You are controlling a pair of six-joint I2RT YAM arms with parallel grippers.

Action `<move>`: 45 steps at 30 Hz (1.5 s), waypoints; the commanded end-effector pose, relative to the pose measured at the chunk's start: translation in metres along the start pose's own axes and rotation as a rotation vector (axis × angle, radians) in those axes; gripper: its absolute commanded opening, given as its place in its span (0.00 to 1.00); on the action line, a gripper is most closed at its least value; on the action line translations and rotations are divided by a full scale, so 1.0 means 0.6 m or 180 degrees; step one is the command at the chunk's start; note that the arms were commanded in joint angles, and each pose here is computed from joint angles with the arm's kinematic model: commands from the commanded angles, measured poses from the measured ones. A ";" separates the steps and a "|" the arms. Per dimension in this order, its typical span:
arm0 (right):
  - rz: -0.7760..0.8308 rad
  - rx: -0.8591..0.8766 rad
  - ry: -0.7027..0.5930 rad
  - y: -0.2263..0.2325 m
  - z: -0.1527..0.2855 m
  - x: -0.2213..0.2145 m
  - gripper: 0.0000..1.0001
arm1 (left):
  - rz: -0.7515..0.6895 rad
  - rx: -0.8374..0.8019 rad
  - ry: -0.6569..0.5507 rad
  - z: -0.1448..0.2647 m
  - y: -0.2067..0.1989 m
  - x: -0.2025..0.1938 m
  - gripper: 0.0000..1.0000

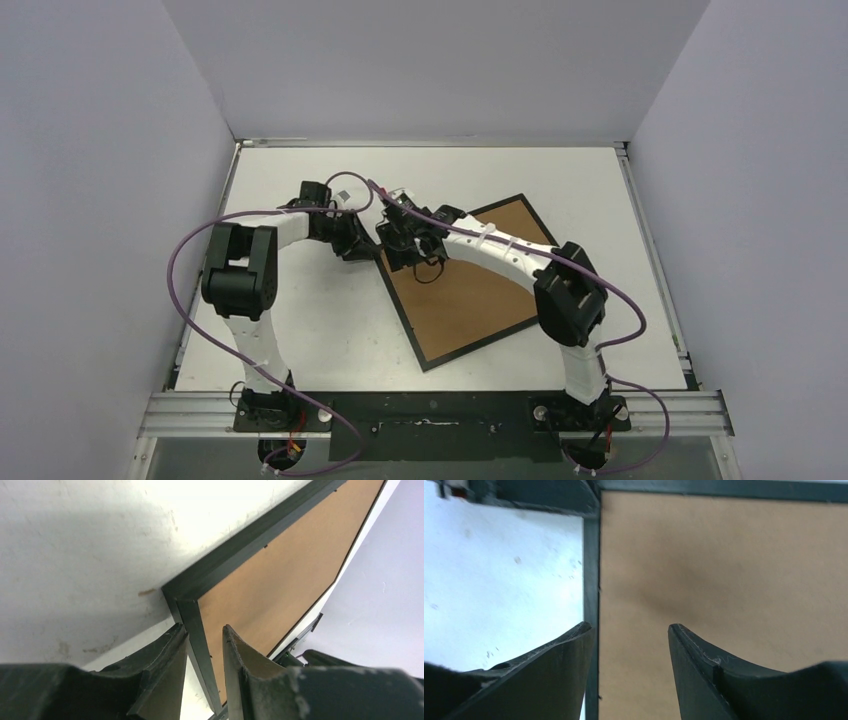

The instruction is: Put the photo into the frame

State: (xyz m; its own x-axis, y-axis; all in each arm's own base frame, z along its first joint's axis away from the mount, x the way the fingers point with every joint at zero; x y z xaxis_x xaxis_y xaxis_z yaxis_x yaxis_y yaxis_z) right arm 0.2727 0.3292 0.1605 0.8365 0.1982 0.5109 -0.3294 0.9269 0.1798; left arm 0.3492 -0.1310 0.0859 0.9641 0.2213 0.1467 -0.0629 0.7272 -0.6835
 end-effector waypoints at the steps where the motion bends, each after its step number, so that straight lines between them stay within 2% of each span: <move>1: 0.0120 0.0041 0.0045 0.031 -0.038 0.020 0.57 | -0.0090 0.0018 0.0007 -0.010 0.008 0.018 0.30; 7: 0.0183 -0.0096 0.0238 0.028 -0.072 0.007 0.61 | 0.0054 0.0475 0.0180 -0.017 0.044 -0.002 0.22; 17: 0.0230 -0.0214 0.0442 0.015 -0.096 -0.019 0.58 | 0.0078 0.0572 0.0220 -0.026 0.055 -0.013 0.18; 34: 0.0023 -0.0273 0.0424 0.010 -0.124 -0.025 0.59 | 0.0097 0.0598 0.0266 -0.028 0.063 -0.024 0.17; 45: -0.0222 0.0029 0.0498 0.001 -0.134 -0.022 0.58 | 0.0104 0.0603 0.0280 -0.030 0.065 -0.025 0.16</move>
State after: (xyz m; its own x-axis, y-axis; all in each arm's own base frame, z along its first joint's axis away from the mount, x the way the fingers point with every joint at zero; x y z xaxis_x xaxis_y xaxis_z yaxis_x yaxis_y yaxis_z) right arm 0.2900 0.3498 0.0965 0.9044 0.2266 0.3616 -0.2944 0.9448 0.1442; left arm 0.3510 -0.1290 0.0704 0.9735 0.2056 0.1001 -0.0939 0.7587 -0.6447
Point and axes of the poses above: each gripper's point midway between its finger pads, its own z axis back along the fingers, its own y axis along the line the jaws close on, x = y × z, the point moved 7 cm from there along z, back along the fingers, and after that the axes turned 9 degrees about -z, right-handed, at the moved point
